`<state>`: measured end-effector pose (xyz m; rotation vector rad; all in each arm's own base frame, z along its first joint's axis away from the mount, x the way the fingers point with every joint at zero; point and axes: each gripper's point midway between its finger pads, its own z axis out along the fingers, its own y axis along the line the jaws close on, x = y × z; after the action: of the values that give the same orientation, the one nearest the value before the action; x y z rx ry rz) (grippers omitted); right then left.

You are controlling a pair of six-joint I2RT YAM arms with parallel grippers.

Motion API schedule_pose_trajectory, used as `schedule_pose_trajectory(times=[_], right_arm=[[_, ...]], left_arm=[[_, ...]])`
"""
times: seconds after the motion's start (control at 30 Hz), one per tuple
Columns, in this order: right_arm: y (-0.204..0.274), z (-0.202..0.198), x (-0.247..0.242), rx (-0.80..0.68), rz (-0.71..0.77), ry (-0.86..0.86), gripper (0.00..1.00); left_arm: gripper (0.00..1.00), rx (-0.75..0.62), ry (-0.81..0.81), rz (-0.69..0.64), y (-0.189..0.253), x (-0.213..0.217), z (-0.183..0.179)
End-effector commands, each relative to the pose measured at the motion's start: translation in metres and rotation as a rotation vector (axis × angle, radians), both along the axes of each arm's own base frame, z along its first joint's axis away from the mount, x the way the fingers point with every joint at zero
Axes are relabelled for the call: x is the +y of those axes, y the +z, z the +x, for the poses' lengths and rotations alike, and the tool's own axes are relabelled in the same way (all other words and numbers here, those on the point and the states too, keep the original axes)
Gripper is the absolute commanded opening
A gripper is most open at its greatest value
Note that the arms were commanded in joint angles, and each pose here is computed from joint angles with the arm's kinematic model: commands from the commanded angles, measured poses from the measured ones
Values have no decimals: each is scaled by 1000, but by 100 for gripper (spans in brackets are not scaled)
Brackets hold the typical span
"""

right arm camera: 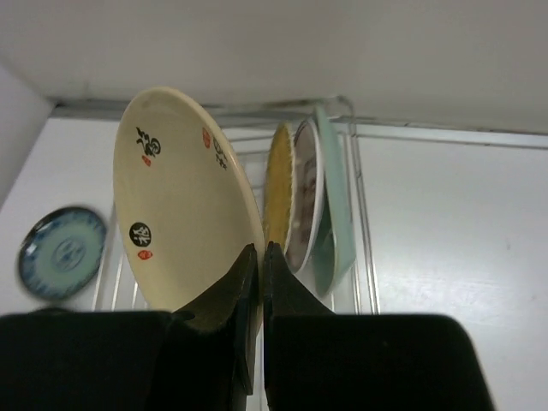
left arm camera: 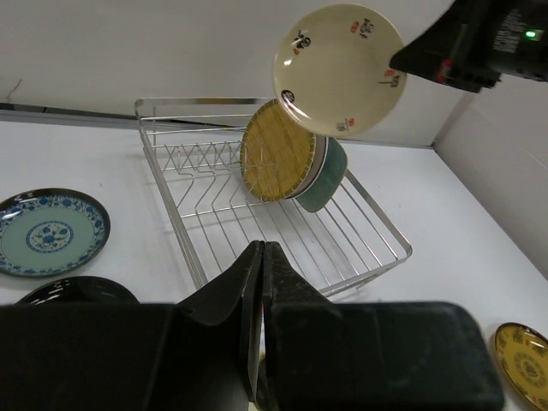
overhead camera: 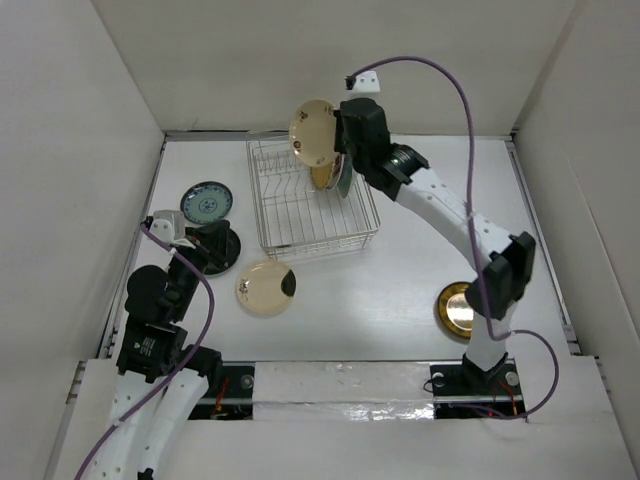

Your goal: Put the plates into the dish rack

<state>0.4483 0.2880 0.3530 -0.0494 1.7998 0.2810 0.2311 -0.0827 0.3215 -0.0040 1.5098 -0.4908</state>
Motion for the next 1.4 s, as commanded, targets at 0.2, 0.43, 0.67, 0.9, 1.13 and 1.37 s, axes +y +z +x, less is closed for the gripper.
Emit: schedule_pose_trajectory(times=[0.2, 0.43, 0.67, 0.9, 1.13, 1.37], right_arm=[[27, 53, -14, -121, -373, -459, 0], [-4, 64, 1, -136, -471, -507, 0], [-66, 73, 36, -88, -547, -413, 0], [-132, 72, 63, -14, -570, -343, 0], [-141, 68, 70, -6, -549, -315, 0], [-103, 62, 38, -54, -512, -480, 0]], left_arm=[[13, -32, 26, -23, 10, 5, -2], [15, -42, 21, -28, 13, 5, -5], [15, -43, 15, -26, 14, 3, -5], [15, -40, 16, -22, 13, 4, -5], [15, -42, 11, -22, 13, 2, -4], [15, -44, 0, -21, 13, 1, -4]])
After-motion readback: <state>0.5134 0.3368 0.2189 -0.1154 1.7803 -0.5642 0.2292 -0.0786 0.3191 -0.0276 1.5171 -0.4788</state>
